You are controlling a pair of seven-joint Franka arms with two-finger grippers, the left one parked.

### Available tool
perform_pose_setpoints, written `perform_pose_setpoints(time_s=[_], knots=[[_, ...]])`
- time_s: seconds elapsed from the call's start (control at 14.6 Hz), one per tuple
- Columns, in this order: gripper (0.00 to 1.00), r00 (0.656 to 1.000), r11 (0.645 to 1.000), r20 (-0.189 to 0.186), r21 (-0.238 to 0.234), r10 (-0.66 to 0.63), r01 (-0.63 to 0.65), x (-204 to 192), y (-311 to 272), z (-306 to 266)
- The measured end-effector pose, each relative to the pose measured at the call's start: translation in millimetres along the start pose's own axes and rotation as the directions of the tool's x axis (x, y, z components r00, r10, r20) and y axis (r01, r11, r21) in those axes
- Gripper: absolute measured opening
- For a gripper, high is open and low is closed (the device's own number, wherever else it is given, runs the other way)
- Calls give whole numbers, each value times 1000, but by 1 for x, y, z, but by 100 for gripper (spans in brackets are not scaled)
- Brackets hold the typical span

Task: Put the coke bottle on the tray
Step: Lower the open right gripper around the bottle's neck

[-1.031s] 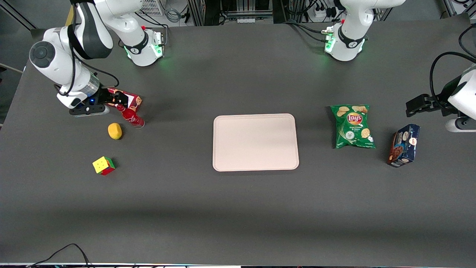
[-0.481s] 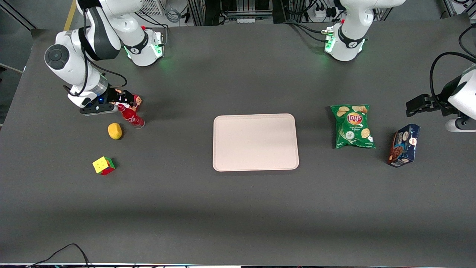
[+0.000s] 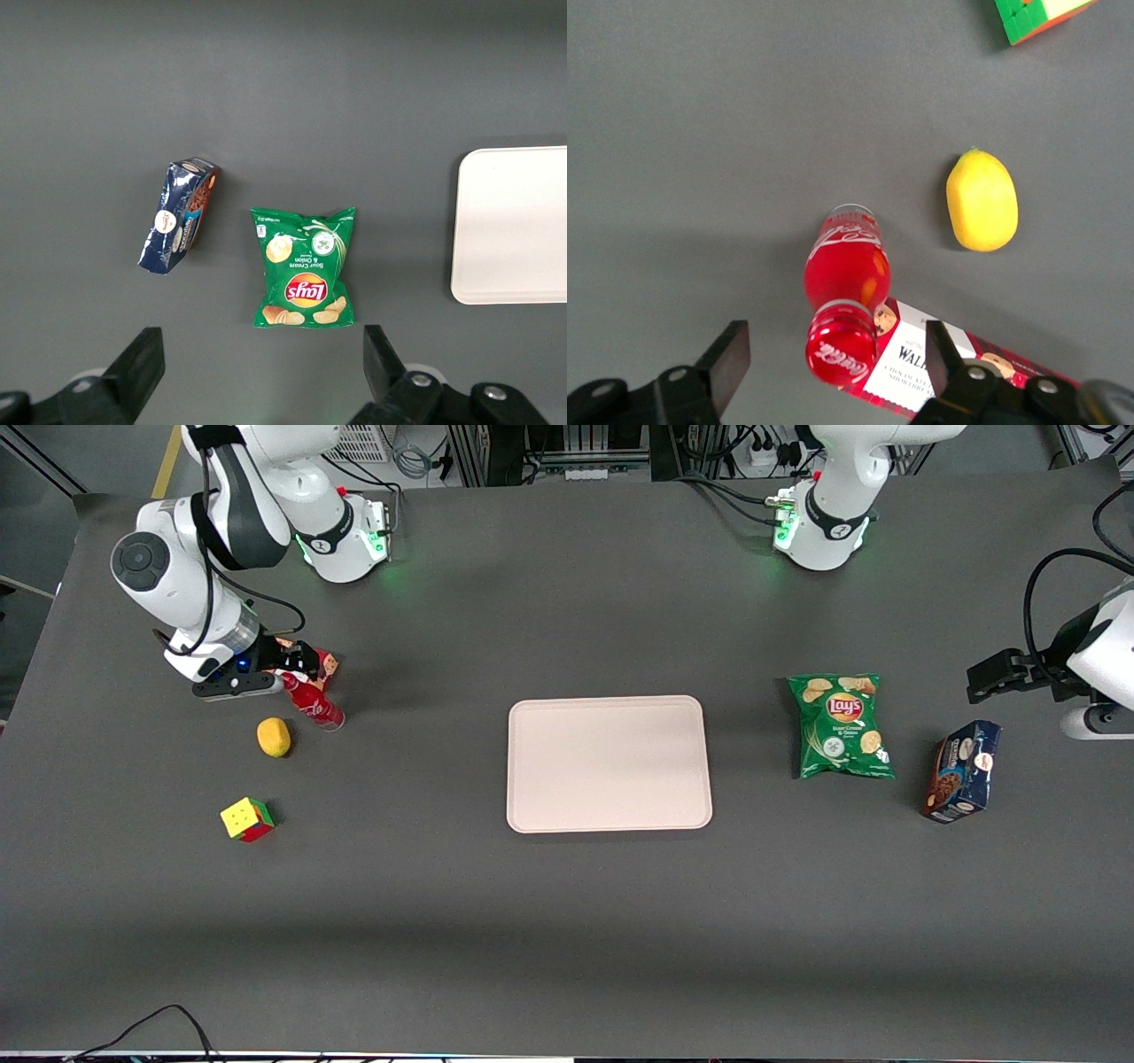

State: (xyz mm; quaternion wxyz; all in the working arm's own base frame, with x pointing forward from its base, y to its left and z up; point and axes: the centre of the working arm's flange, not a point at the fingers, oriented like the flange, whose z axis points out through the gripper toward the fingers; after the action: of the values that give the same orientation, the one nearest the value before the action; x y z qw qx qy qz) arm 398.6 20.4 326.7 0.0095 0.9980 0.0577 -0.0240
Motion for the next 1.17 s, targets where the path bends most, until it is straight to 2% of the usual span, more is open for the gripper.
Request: perform_pose_setpoints(time_s=[0.34, 0.41, 0.55, 0.62, 0.69, 0.82, 0.89, 0.96, 1.17], knots=[[82, 1000, 1000, -4, -1, -11, 11, 0, 1, 5], [75, 1000, 1000, -4, -1, -11, 11, 0, 1, 5], [70, 1000, 1000, -4, -2, -12, 12, 0, 1, 5], [61, 1000, 1000, -5, -2, -12, 12, 0, 1, 5], [48, 1000, 1000, -6, -2, -12, 12, 0, 1, 5], [44, 1000, 1000, -8, -1, -11, 11, 1, 1, 5], [35, 1000, 1000, -9, -1, -10, 10, 1, 1, 5], [32, 1000, 1000, -9, -1, -10, 10, 1, 2, 5], [32, 1000, 1000, -9, -1, -10, 10, 1, 2, 5]])
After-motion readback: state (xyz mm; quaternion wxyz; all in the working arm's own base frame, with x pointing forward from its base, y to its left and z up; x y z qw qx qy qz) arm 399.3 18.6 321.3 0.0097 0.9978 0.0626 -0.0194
